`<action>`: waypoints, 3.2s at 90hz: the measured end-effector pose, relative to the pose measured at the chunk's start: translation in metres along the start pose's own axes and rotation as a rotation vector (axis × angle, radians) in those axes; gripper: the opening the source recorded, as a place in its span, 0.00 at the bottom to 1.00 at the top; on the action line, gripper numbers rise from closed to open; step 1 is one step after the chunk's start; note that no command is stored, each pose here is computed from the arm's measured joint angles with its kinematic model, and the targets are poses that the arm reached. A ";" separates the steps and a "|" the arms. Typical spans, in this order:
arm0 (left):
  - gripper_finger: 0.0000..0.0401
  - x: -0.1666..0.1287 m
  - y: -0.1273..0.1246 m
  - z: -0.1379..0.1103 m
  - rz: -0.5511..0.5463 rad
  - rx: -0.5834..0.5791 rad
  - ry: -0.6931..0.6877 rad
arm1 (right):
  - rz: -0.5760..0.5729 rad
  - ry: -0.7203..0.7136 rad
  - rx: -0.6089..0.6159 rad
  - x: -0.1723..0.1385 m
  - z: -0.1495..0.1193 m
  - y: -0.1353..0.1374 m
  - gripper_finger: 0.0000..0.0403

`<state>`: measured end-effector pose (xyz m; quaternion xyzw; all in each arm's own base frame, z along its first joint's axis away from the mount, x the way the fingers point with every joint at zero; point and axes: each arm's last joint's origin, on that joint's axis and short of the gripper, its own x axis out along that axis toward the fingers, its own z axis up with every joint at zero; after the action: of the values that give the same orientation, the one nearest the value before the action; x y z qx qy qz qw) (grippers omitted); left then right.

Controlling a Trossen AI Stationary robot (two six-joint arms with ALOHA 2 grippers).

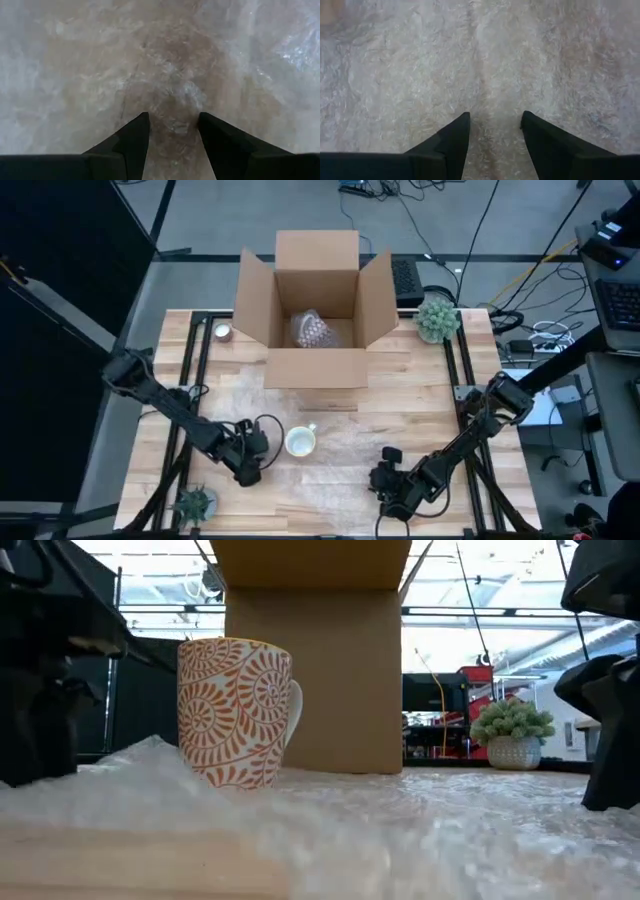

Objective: Wrap mug
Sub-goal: Wrap the yellow mug with the bubble wrap

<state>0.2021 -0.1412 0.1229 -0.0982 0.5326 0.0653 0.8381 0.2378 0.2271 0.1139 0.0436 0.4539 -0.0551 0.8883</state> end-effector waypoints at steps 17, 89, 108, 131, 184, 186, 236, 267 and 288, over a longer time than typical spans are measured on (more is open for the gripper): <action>0.41 0.011 -0.008 0.002 -0.041 -0.009 -0.039 | -0.023 0.022 -0.031 -0.004 -0.006 0.001 0.42; 0.41 -0.002 -0.034 0.028 -0.259 -0.069 -0.156 | -0.075 0.138 -0.096 -0.027 -0.040 0.006 0.42; 0.41 -0.020 -0.039 0.038 -0.296 -0.065 -0.162 | -0.060 0.200 -0.047 -0.051 -0.035 -0.004 0.42; 0.41 -0.028 -0.035 0.038 -0.278 -0.068 -0.145 | 0.000 0.273 0.109 -0.085 -0.023 -0.015 0.42; 0.41 -0.029 -0.034 0.042 -0.226 -0.091 -0.246 | -0.050 0.207 0.752 -0.132 -0.070 0.000 0.42; 0.41 -0.029 -0.034 0.043 -0.229 -0.090 -0.252 | -0.054 0.187 0.770 -0.132 -0.071 -0.001 0.42; 0.41 -0.030 -0.033 0.051 -0.249 -0.121 -0.294 | -0.052 0.120 0.927 -0.086 -0.104 0.006 0.42; 0.41 -0.028 -0.027 0.061 -0.243 -0.144 -0.332 | -0.004 -0.141 0.843 -0.081 -0.095 0.004 0.38; 0.41 -0.028 -0.026 0.062 -0.240 -0.144 -0.335 | -0.031 -0.144 0.775 -0.075 -0.088 0.001 0.11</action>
<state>0.2504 -0.1518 0.1761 -0.2080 0.3644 0.0184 0.9075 0.1237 0.2437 0.1231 0.3650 0.3367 -0.2387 0.8345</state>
